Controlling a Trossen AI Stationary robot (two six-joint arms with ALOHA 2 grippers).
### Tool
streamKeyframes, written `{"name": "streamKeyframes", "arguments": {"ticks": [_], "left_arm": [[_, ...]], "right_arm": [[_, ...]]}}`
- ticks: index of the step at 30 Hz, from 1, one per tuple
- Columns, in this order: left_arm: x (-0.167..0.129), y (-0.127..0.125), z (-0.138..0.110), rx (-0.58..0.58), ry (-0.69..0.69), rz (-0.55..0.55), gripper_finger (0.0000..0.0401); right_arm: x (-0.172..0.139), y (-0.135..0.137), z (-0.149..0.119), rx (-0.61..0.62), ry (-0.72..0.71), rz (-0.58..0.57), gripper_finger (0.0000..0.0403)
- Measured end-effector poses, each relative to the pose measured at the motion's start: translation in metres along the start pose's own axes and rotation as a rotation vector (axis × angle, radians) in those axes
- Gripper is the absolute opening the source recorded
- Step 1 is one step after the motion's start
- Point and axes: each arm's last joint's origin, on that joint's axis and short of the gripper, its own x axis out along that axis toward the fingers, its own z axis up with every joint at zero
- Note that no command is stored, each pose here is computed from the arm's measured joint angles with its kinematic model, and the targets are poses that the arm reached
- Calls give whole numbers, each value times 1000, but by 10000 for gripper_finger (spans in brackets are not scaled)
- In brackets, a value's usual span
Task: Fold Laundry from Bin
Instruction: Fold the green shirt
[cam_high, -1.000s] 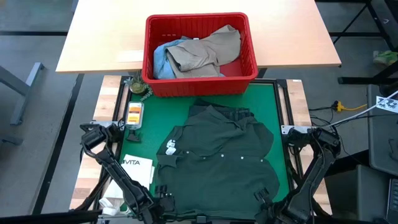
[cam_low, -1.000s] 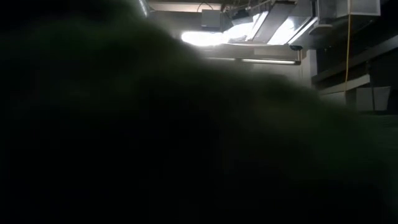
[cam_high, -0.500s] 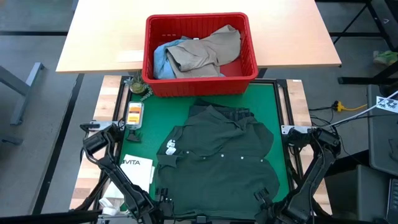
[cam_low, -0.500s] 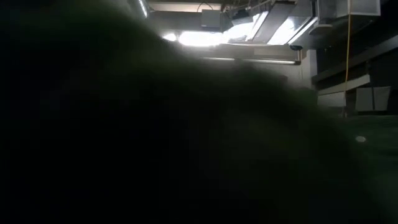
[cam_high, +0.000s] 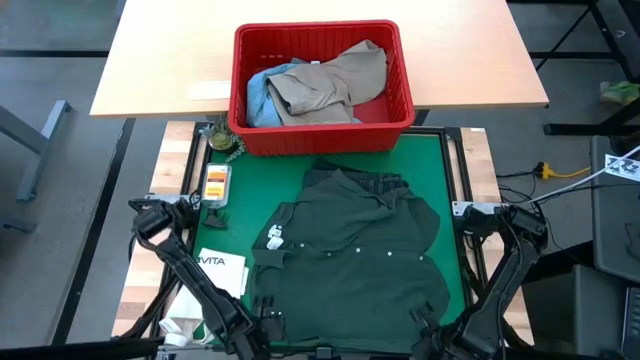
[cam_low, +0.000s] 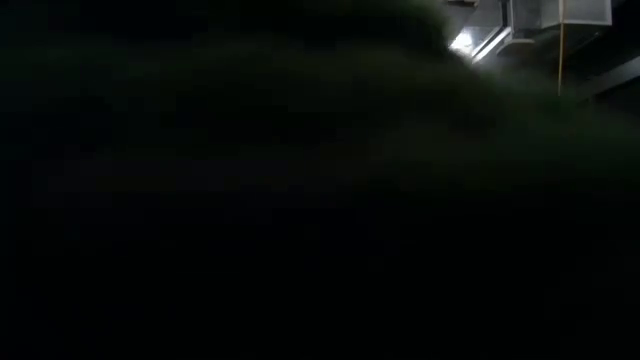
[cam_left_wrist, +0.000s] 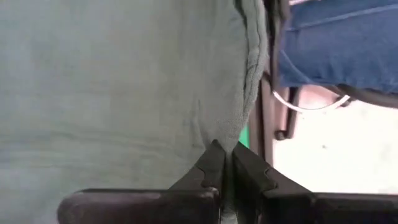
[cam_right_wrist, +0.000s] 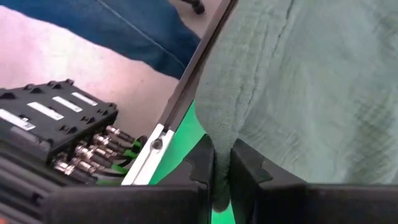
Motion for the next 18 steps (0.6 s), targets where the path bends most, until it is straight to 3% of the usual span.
{"name": "streamKeyframes", "arguments": {"ticks": [4,9,13,18], "left_arm": [[-27,6,17,19,-7,102,5],[-55,19,33,44,-22,299,5],[-61,34,41,54,-72,459,3],[-59,59,54,17,-80,576,2]], "right_arm": [[-11,0,-2,5,40,-22,32],[-31,-7,-12,19,154,-156,32],[-36,-18,-26,52,309,-255,32],[-33,-27,-31,107,309,-298,32]]}}
